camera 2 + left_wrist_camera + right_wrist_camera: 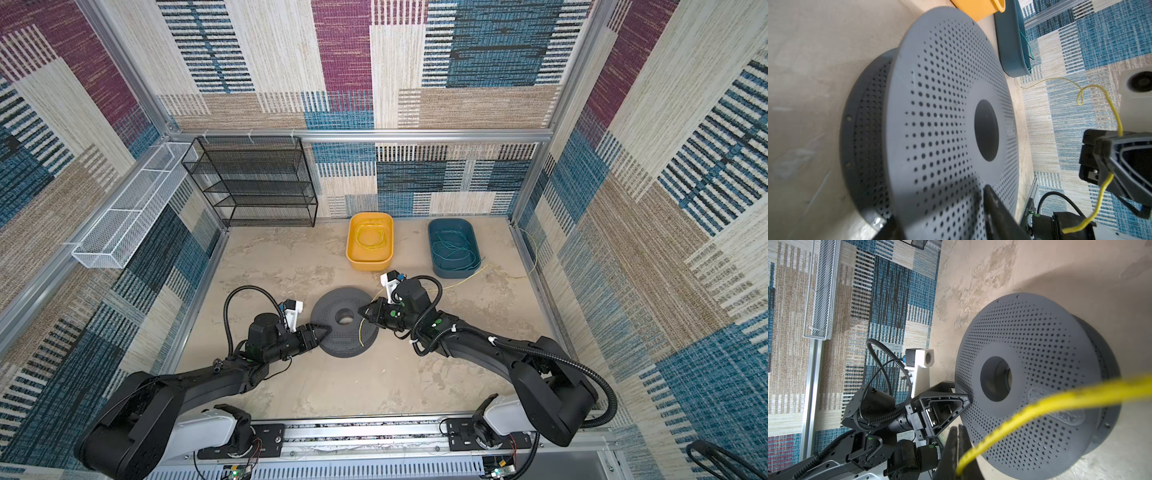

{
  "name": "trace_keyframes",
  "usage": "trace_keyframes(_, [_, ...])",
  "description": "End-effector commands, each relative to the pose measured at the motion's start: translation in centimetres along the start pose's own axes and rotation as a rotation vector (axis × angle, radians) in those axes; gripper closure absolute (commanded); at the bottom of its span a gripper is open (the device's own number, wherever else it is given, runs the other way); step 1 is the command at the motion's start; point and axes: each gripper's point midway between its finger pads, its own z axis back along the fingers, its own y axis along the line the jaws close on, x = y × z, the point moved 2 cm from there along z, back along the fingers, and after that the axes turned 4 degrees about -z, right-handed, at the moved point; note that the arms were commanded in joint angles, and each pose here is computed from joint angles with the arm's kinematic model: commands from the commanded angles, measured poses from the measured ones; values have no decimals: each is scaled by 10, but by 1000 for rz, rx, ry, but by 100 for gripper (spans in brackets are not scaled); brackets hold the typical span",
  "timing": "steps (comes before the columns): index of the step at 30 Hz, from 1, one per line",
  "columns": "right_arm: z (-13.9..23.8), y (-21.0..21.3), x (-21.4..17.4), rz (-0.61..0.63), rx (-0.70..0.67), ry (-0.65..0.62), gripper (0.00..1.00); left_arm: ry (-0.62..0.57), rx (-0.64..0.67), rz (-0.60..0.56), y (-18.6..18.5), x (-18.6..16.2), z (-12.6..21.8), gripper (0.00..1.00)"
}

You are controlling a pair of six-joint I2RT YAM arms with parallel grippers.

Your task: Wrap the cables

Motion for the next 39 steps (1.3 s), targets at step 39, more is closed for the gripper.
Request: trace_keyframes(39, [55, 46, 29, 133, 20, -187, 100, -228, 628, -454, -127, 73, 39, 100])
